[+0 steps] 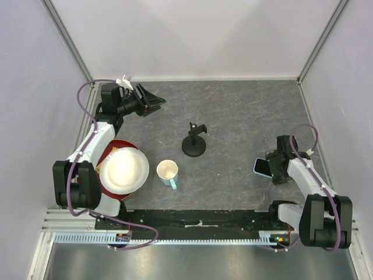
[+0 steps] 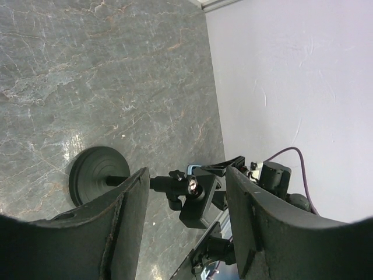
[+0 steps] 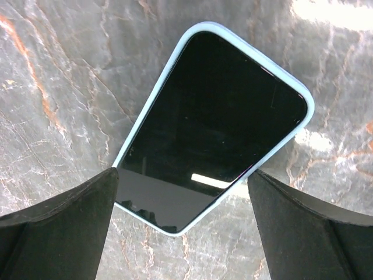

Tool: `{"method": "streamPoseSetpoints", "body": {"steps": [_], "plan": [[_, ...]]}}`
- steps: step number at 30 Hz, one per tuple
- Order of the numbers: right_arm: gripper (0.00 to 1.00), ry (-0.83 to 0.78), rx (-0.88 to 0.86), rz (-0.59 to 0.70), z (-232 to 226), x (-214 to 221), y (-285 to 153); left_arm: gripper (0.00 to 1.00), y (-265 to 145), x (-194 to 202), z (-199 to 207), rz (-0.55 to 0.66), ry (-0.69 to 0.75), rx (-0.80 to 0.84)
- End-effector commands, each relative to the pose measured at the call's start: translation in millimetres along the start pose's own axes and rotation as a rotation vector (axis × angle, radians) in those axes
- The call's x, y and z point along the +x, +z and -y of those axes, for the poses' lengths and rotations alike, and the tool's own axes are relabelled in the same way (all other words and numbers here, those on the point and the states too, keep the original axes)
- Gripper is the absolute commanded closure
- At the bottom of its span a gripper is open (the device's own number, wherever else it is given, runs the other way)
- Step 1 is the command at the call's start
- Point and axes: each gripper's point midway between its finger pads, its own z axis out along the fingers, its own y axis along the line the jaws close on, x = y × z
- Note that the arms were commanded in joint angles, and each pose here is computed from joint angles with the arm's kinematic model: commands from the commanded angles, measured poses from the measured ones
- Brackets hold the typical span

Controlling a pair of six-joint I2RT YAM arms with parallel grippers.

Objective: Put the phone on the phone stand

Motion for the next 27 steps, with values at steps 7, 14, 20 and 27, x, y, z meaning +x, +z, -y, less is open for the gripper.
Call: {"method": "streamPoseSetpoints", "body": {"steps": [7, 14, 20, 27], "plan": [[0.02, -0.439, -0.154, -0.063, -99, -6, 20, 0.4, -2, -5, 3, 0.009, -0.024, 0.044], [0.02, -0.712, -0.096, -0.114, -106, 38, 25, 0.4, -2, -5, 1, 0.009, -0.032, 0.048], [0.02, -0.887, -0.041, -0.041, -95, 44, 18, 0.4, 1, -3, -3, -0.004, -0.052, 0.051], [0.02, -1.073, -0.055, -0.066, -80, 52, 14, 0.4, 0, -3, 1, -0.002, -0.047, 0.064]]}}
